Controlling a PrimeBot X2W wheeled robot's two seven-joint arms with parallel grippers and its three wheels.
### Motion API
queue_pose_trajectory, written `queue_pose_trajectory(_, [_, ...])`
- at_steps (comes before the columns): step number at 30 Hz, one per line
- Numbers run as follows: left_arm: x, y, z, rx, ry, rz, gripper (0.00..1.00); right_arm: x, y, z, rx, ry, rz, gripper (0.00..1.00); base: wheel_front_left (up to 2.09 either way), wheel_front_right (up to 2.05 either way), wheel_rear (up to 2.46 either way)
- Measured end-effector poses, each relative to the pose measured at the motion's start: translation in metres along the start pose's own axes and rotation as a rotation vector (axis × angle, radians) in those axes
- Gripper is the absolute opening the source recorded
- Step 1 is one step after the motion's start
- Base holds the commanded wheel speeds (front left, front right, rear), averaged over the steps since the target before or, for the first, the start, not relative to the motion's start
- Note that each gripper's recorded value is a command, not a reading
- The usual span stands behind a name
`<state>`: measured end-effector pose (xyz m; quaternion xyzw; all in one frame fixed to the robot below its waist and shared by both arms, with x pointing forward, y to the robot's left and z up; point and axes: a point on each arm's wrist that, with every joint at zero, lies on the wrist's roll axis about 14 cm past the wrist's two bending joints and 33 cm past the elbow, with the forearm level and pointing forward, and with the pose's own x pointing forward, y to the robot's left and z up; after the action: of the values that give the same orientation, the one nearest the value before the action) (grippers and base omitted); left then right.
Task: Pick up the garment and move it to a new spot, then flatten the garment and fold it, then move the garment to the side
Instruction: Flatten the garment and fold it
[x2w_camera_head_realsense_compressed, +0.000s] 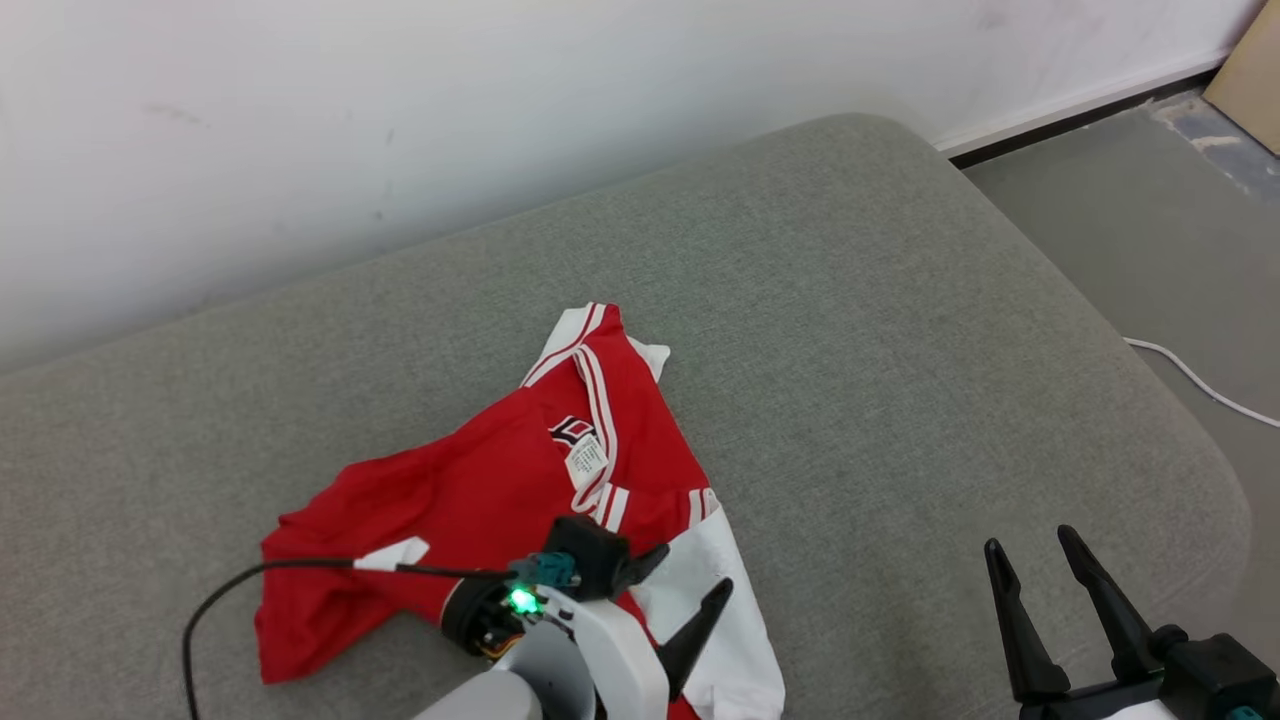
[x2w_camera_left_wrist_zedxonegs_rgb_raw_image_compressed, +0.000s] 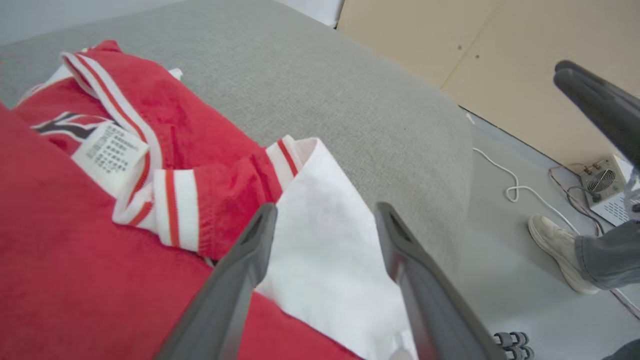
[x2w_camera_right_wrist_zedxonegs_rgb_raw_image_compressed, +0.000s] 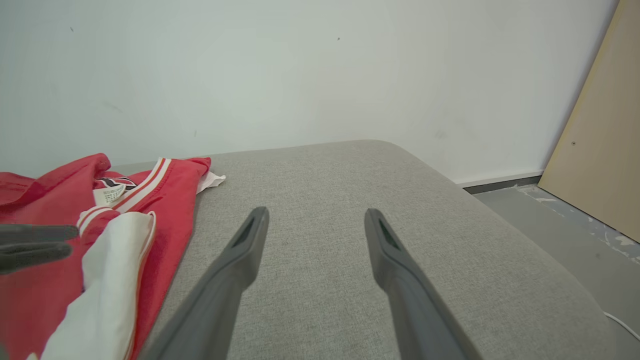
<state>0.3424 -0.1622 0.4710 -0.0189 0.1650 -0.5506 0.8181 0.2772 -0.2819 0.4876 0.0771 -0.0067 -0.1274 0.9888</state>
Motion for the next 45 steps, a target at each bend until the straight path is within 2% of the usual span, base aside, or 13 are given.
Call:
queue_pose_trajectory(13, [0.029, 0.001, -0.009, 0.077, 0.070, -0.070, 1.00, -0.003, -0.007, -0.002, 0.004, 0.010, -0.034, 1.00, 0.00, 0.00, 0.00])
queue_pose_trajectory(18, [0.032, 0.002, -0.021, 0.109, 0.151, -0.105, 1.00, -0.003, -0.007, -0.003, 0.005, 0.014, -0.034, 1.00, 0.00, 0.00, 0.00])
queue_pose_trajectory(23, [0.032, -0.007, -0.035, 0.069, 0.242, -0.165, 1.00, -0.003, -0.005, -0.005, 0.008, 0.020, -0.032, 1.00, 0.00, 0.00, 0.00])
queue_pose_trajectory(25, [0.032, -0.010, -0.038, 0.069, 0.276, -0.182, 0.80, -0.003, -0.005, -0.006, 0.008, 0.022, -0.034, 1.00, 0.00, 0.00, 0.00])
queue_pose_trajectory(26, [0.033, -0.011, -0.040, 0.060, 0.294, -0.188, 0.60, -0.002, -0.005, -0.006, 0.008, 0.022, -0.035, 1.00, 0.00, 0.00, 0.00])
queue_pose_trajectory(27, [0.033, -0.012, -0.042, 0.051, 0.309, -0.194, 0.46, -0.002, -0.005, -0.006, 0.008, 0.022, -0.036, 1.00, 0.00, 0.00, 0.00])
queue_pose_trajectory(29, [0.033, -0.013, -0.044, 0.056, 0.328, -0.206, 0.40, -0.002, -0.006, -0.006, 0.011, 0.023, -0.039, 1.00, 0.00, 0.00, 0.00])
queue_pose_trajectory(31, [0.035, -0.012, -0.045, 0.059, 0.341, -0.208, 0.19, -0.001, -0.006, -0.006, 0.014, 0.022, -0.045, 1.00, 0.00, 0.00, 0.00])
queue_pose_trajectory(32, [0.036, -0.012, -0.046, 0.050, 0.347, -0.208, 0.00, -0.001, -0.007, -0.005, 0.015, 0.021, -0.047, 1.00, 0.00, 0.00, 0.00])
queue_pose_trajectory(45, [0.060, -0.030, -0.015, -0.028, 0.301, -0.237, 0.00, -0.001, -0.011, -0.007, 0.028, 0.022, -0.081, 1.00, 0.00, 0.00, 0.00])
